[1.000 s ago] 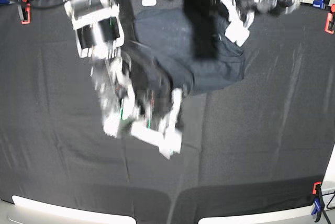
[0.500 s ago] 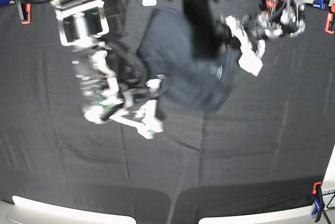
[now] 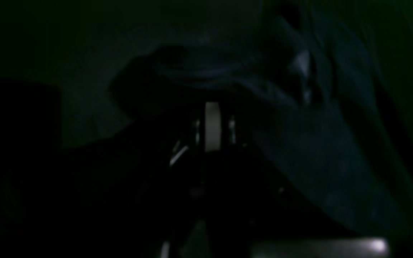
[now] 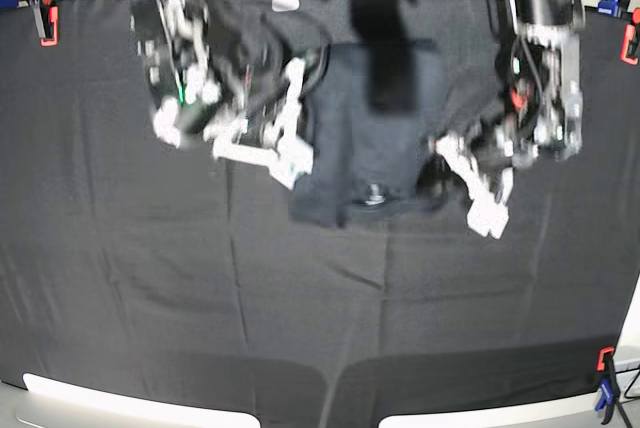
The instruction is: Layout the t-shirt on the table in an organized manner, then fold the t-shirt properly
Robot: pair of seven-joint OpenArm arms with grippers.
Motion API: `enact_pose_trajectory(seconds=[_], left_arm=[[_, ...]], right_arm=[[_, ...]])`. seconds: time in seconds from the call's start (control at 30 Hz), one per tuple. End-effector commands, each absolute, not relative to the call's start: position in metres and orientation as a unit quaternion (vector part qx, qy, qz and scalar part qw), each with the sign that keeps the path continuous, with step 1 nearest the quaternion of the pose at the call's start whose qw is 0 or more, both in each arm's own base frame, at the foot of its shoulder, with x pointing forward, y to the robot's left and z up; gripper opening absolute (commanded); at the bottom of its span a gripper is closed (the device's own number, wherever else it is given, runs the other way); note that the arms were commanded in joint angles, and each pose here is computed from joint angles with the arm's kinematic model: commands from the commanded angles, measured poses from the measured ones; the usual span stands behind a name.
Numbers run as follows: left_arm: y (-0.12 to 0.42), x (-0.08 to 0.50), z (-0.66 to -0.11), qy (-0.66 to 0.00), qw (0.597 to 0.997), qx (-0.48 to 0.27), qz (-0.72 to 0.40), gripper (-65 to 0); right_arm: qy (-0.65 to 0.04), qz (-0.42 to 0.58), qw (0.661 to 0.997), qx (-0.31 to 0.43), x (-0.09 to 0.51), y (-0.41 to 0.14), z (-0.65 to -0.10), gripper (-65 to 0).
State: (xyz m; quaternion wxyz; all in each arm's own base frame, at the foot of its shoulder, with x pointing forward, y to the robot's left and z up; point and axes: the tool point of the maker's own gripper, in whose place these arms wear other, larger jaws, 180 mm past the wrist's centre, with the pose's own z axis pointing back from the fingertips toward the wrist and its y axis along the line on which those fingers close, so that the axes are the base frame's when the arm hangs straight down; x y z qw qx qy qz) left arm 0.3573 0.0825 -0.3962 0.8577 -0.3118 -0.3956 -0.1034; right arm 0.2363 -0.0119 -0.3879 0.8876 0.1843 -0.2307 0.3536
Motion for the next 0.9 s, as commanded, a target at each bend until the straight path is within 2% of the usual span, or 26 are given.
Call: enact_pose_trajectory(seconds=[0.0, 0.07, 0.17, 0.33, 0.47, 0.6, 0.73, 0.87], left_arm=[[0.083, 0.376, -0.371, -0.433, 0.837, -0.317, -0.106, -65.0], [0.084, 0.383, -0.364, -0.439, 0.834, -0.315, -0.11, -65.0], [0.083, 0.385, -0.362, -0.437, 0.835, -0.314, -0.115, -65.0], [0.086, 0.372, -0.353, -0.458, 0.825, -0.31, -0.113, -65.0], [0.11, 0.348, -0.337, -0.494, 0.82, -0.274, -0.097, -65.0], [0.138, 0.307, -0.33, -0.504, 0.828, -0.231, -0.084, -65.0], [0.169, 0.254, -0.336, -0.483, 0.854, -0.182, -0.068, -65.0], [0.205, 0.194, -0.347, -0.442, 0.887, -0.13, -0.043, -65.0]], right_arm=[[-0.26, 0.35, 0.878, 0.2, 0.242, -0.004, -0.374, -65.0], [-0.269, 0.337, 0.879, 0.202, 0.24, -0.003, -0.374, -65.0], [-0.283, 0.311, 0.892, 0.165, 0.252, -0.022, -0.376, -65.0], [-0.317, 0.23, 0.914, 0.111, 0.277, -0.082, -0.364, -65.0], [-0.349, 0.156, 0.919, 0.097, 0.28, -0.129, -0.344, -65.0], [-0.358, 0.134, 0.919, 0.1, 0.255, -0.153, -0.327, -65.0], [-0.356, 0.112, 0.923, 0.091, 0.218, -0.169, -0.316, -65.0], [-0.324, 0.096, 0.937, 0.086, 0.168, -0.174, -0.317, -65.0]])
